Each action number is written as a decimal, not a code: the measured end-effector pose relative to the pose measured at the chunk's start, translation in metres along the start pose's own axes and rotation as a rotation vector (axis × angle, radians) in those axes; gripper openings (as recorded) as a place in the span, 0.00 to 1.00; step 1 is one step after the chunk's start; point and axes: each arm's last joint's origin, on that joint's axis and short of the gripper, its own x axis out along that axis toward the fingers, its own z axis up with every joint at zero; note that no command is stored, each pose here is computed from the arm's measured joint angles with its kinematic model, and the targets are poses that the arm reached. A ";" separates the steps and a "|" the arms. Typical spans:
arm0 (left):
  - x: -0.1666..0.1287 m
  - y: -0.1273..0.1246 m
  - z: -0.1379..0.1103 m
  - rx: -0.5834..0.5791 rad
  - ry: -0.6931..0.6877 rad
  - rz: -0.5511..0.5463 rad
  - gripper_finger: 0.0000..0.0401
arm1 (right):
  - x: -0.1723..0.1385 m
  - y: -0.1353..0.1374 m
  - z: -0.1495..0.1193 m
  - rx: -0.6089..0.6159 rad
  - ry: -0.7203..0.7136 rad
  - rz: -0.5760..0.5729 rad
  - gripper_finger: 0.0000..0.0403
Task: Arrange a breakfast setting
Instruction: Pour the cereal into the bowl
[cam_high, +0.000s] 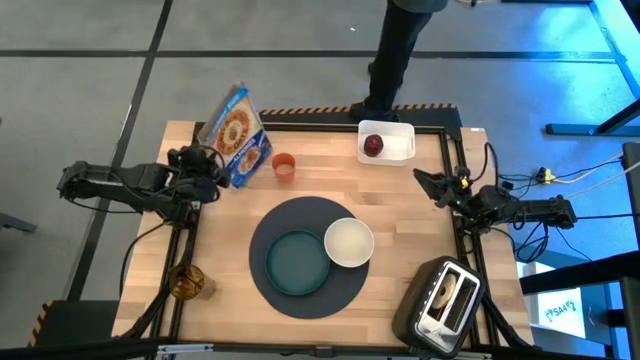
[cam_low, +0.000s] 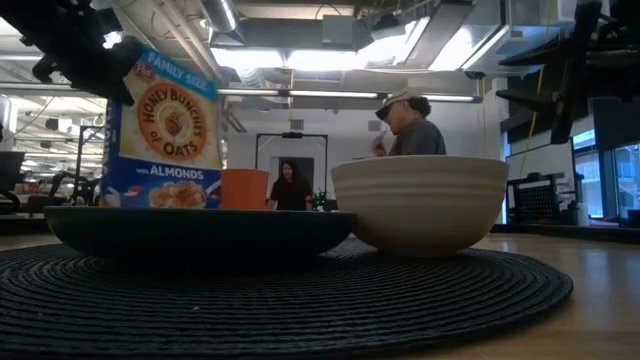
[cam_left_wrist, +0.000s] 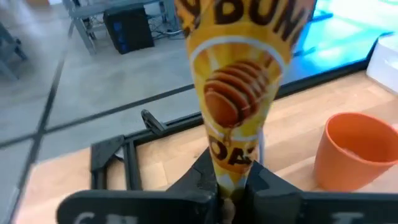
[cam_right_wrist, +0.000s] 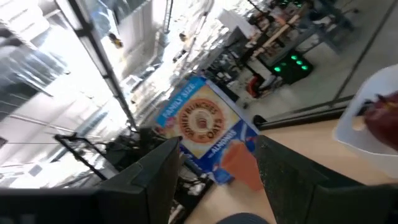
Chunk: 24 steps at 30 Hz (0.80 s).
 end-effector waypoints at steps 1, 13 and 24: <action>-0.002 0.000 0.004 0.024 0.001 -0.010 0.01 | 0.000 0.001 0.001 -0.004 0.001 0.005 0.50; -0.047 0.003 0.110 0.270 -0.122 -0.276 0.00 | 0.016 0.050 0.039 -0.221 0.000 0.030 0.50; -0.061 -0.046 0.165 0.459 -0.297 -0.576 0.00 | 0.091 0.140 0.069 -0.571 0.065 0.050 0.55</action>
